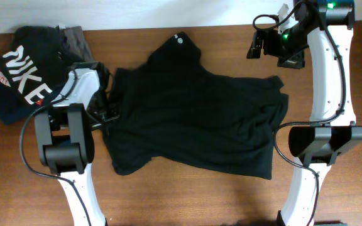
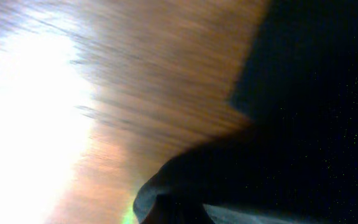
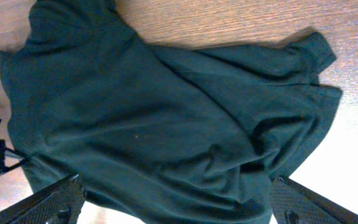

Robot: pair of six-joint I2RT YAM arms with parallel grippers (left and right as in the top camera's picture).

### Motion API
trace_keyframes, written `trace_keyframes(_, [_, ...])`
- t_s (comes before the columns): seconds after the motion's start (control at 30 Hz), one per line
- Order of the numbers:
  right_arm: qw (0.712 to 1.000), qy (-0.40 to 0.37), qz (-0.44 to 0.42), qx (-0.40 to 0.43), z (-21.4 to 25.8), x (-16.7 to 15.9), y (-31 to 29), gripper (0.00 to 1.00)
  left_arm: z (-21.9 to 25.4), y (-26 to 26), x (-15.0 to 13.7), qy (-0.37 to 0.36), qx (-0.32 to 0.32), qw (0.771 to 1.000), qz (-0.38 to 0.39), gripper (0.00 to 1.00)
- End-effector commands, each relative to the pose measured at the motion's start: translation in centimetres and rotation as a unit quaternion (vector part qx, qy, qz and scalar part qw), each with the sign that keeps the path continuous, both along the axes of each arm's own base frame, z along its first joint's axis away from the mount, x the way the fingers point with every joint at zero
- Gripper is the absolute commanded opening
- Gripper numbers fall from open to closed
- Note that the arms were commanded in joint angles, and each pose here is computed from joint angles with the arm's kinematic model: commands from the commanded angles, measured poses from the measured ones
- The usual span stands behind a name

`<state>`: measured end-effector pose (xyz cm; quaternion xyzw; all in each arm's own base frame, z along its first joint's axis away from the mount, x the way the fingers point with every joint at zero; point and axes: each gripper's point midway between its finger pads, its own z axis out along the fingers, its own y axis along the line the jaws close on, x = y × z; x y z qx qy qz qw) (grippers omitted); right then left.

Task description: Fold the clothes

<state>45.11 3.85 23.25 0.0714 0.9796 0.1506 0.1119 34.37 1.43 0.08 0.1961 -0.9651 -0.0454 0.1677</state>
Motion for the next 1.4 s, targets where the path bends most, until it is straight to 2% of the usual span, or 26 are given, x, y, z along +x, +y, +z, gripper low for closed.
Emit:
trace_keyframes(0.0, [1.0,0.003,0.008,-0.005,0.2,-0.5,0.9,0.99,-0.5,2.9,-1.6,0.035,0.038,0.998,0.041,0.01])
trace_keyframes(0.17, [0.999,0.02,0.032,-0.017,-0.9,-1.1,2.9,0.99,0.5,4.5,-1.7,0.027,0.04,0.997,0.063,0.01])
trace_keyframes(0.27, [0.998,0.024,0.008,-0.06,-1.1,-1.2,2.7,0.99,2.9,5.0,-0.8,-0.016,0.058,0.996,0.06,0.01])
trace_keyframes(0.43, [0.998,-0.004,0.009,-0.059,1.4,-2.1,3.6,0.99,9.1,3.7,1.1,-0.125,0.064,0.989,0.04,0.01])
trace_keyframes(0.47, [0.998,-0.01,0.008,-0.063,2.1,-2.5,3.5,0.99,10.1,3.3,1.2,-0.14,0.063,0.987,0.035,0.04])
trace_keyframes(0.5, [0.997,-0.014,-0.006,-0.078,2.7,-3.2,3.0,0.99,11.0,2.9,1.3,-0.153,0.062,0.986,0.03,0.23])
trace_keyframes(0.57, [0.993,-0.014,-0.032,-0.116,3.6,-5.1,1.7,0.99,12.3,2.0,1.4,-0.174,0.059,0.983,0.02,0.87])
trace_keyframes(0.6, [0.991,-0.009,-0.038,-0.126,3.7,-6.2,1.3,0.99,12.5,1.7,1.4,-0.176,0.057,0.983,0.018,0.96])
trace_keyframes(0.63, [0.991,-0.001,-0.035,-0.128,3.7,-7.4,1.3,0.99,12.6,1.4,1.4,-0.177,0.053,0.983,0.016,0.99])
trace_keyframes(0.67, [0.991,0.021,-0.03,-0.132,3.2,-9.7,1.2,0.99,12.5,0.8,1.4,-0.178,0.042,0.983,0.011,0.99])
trace_keyframes(0.77, [0.987,0.07,-0.039,-0.14,1.3,-13.5,0.5,0.99,12.4,-0.1,1.5,-0.178,0.025,0.984,0.004,0.99])
trace_keyframes(0.87, [0.977,0.111,-0.059,-0.17,-1.1,-15.9,-0.8,0.99,12.4,-0.6,1.6,-0.18,0.024,0.983,-0.002,0.99])
trace_keyframes(1.0, [0.97,0.149,-0.054,-0.182,-5.1,-16.9,-1.1,1.0,12.4,-1.0,1.6,-0.18,0.023,0.983,-0.008,0.99])
trace_keyframes(1.03, [0.97,0.15,-0.055,-0.185,-6.0,-16.8,-1.2,0.93,12.4,-1.1,1.6,-0.179,0.023,0.983,-0.009,0.99])
trace_keyframes(1.1, [0.969,0.15,-0.066,-0.183,-8.4,-16.4,-1.9,0.74,12.4,-1.1,1.5,-0.178,0.023,0.984,-0.01,0.99])
trace_keyframes(1.2, [0.969,0.153,-0.116,-0.154,-10.7,-15.6,-4.3,0.6,12.4,-1.1,1.2,-0.172,0.023,0.985,-0.011,0.99])
trace_keyframes(1.27, [0.979,0.133,-0.106,-0.111,-11.5,-14.5,-5.2,0.48,12.4,-1.1,1.2,-0.171,0.023,0.985,-0.011,0.99])
trace_keyframes(1.3, [0.983,0.123,-0.099,-0.092,-11.6,-14.1,-5.3,0.35,12.4,-1.1,1.2,-0.172,0.023,0.985,-0.01,0.99])
trace_keyframes(1.33, [0.988,0.106,-0.092,-0.067,-11.8,-13.3,-5.3,0.17,12.4,-1.1,1.2,-0.172,0.023,0.985,-0.01,0.99])
trace_keyframes(1.37, [0.99,0.093,-0.093,-0.055,-11.9,-12.7,-5.6,0.11,12.4,-1.1,1.3,-0.173,0.023,0.985,-0.01,0.99])
